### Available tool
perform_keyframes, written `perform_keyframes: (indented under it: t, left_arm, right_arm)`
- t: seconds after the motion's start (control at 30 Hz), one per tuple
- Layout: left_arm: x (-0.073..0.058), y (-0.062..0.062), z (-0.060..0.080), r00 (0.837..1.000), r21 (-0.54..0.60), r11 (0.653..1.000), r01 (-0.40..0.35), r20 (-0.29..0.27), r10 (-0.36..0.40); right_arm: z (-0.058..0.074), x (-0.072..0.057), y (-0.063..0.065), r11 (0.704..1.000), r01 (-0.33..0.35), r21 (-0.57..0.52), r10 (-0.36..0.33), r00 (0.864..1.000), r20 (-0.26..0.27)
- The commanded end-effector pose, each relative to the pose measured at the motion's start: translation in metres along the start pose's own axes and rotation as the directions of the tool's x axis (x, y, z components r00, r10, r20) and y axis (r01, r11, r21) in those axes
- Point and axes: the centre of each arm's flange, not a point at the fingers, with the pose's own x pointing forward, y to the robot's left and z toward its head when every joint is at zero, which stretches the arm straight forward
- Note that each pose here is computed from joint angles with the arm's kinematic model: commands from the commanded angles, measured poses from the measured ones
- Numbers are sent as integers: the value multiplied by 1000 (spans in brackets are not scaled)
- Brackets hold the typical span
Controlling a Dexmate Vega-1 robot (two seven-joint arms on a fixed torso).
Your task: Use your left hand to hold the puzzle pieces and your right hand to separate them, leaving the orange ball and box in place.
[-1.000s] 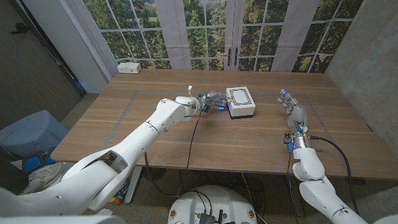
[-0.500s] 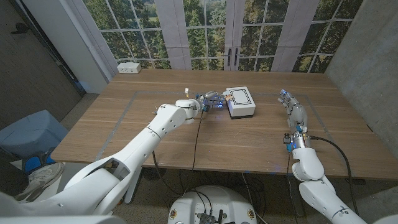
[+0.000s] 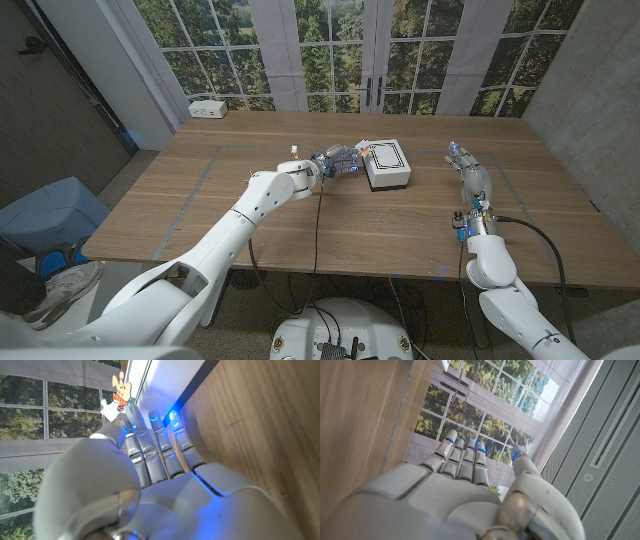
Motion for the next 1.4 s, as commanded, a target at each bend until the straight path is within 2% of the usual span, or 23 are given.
perform_keyframes:
  t: [0.03,0.3,0.4,0.73,0.83,1.2,1.27,1.4]
  left_arm:
    - [-13,2,2,999,-128,991,32,42,-27]
    - [-24,6,0,999,-184,983,30,48,-21]
    - [-30,8,0,999,-213,977,34,42,-25]
    - [-40,11,3,999,-250,967,38,19,-34]
    - [-44,13,8,999,-239,970,36,-2,-38]
    - [-53,19,14,998,-235,972,5,-60,-20]
    - [-55,21,16,997,-244,970,6,-67,-23]
    - [-56,22,18,997,-247,969,7,-72,-26]
  right_arm:
    - [17,1,13,989,36,-141,-34,999,13]
    - [25,1,30,968,11,-251,-3,1000,29]
    - [29,0,40,945,-2,-326,18,999,46]
    - [35,-1,55,905,-27,-424,68,994,81]
    - [37,-1,62,872,-41,-488,104,989,102]
    - [47,7,77,830,-93,-549,193,973,127]
    - [49,8,83,807,-88,-585,210,967,145]
    - [50,9,88,784,-83,-615,228,960,162]
